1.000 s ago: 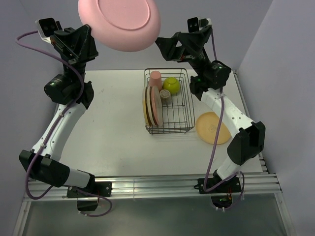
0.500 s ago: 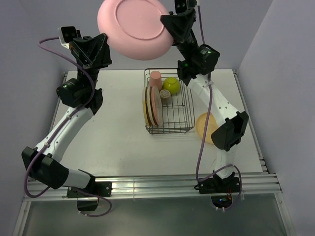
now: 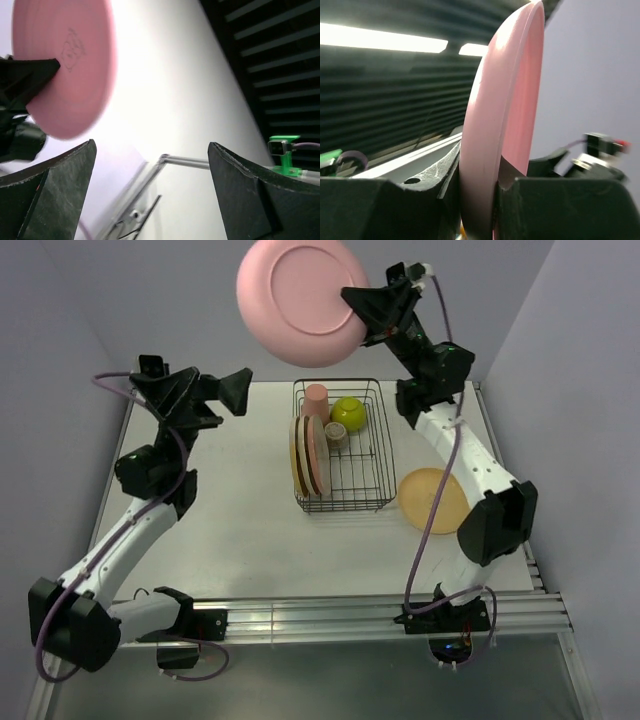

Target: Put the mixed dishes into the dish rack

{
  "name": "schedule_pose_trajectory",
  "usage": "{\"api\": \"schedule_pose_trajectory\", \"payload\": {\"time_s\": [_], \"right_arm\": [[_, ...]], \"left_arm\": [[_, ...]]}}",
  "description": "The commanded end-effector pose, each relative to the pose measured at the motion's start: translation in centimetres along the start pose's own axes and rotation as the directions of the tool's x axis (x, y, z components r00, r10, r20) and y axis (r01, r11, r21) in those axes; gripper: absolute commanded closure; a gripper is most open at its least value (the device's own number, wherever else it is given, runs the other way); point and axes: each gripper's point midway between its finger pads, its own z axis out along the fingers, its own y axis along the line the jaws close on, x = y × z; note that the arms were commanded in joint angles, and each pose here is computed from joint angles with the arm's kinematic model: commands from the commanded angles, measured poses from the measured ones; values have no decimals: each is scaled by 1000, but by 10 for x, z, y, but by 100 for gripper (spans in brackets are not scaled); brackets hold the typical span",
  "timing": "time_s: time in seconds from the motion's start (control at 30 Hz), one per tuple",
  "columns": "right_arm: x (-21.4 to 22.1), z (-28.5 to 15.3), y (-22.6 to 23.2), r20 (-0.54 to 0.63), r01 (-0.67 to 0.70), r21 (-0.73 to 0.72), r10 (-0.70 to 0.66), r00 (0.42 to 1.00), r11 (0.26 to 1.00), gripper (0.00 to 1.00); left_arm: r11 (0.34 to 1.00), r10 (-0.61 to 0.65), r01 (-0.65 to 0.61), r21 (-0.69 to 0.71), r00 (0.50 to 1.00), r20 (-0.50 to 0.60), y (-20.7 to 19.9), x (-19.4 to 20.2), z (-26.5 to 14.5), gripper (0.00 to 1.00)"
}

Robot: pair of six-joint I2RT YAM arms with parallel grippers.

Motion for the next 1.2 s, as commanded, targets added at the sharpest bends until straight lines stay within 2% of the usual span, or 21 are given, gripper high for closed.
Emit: {"api": "schedule_pose_trajectory", "payload": {"time_s": [0.0, 0.03, 0.07, 0.1, 0.13, 0.17, 0.2, 0.23, 0.27, 0.3, 0.37, 0.43, 0.53, 0.63, 0.8, 1.0, 1.17], "right_arm": [[11, -17, 47, -31, 74, 100, -71, 997, 992, 100], [8, -24, 37, -33, 108, 180, -104, 994, 978, 100], [13, -34, 40, -93, 283, 248, -268, 959, 926, 100], [0, -51, 8, -50, 208, 448, -207, 977, 870, 100], [2, -49, 20, -90, 301, 492, -296, 951, 817, 100], [-2, -59, 9, -106, 326, 580, -327, 939, 746, 100], [-7, -89, -22, -148, 344, 719, -351, 925, 604, 100], [-9, -97, -27, -179, 369, 753, -370, 912, 545, 100], [-7, -101, -27, -204, 390, 774, -388, 899, 499, 100], [-5, -120, -41, -238, 397, 822, -388, 891, 408, 100], [-2, -139, -51, -293, 432, 848, -407, 865, 308, 100], [3, -166, -70, -313, 405, 895, -386, 868, 187, 100], [20, -196, -93, -383, 424, 905, -344, 857, 49, 100], [39, -210, -110, -448, 464, 886, -310, 838, -27, 100], [49, -225, -136, -512, 505, 857, -272, 815, -104, 100], [49, -241, -169, -570, 541, 822, -226, 790, -180, 100], [44, -251, -195, -586, 548, 808, -200, 785, -215, 100]], "left_arm": [[986, 152, -157, -49, 984, -91, -33, 21, -23, 1], [946, 124, -130, -297, 992, -40, 11, 0, -31, 1], [882, 285, -320, -347, 947, -147, 2, 14, -32, 1], [805, 342, -377, -458, 926, -162, 14, 4, -38, 1], [621, 435, -490, -613, 865, -251, 27, -5, -54, 1], [518, 458, -519, -680, 840, -292, 37, -15, -63, 1], [412, 483, -521, -747, 820, -306, 43, -28, -75, 1], [320, 490, -524, -789, 805, -335, 46, -35, -87, 3], [192, 461, -522, -831, 796, -393, 52, -40, -108, 4], [123, 479, -511, -851, 781, -400, 52, -49, -118, 6], [49, 462, -508, -860, 774, -432, 56, -51, -136, 8], [18, 452, -493, -870, 780, -433, 60, -52, -147, 9], [5, 422, -466, -885, 803, -420, 68, -48, -165, 12], [2, 407, -462, -887, 810, -421, 73, -46, -172, 13], [-30, 372, -467, -884, 815, -444, 82, -47, -182, 12], [-21, 349, -477, -879, 820, -453, 87, -43, -187, 12], [-11, 341, -477, -879, 824, -452, 88, -40, -189, 11]]}}
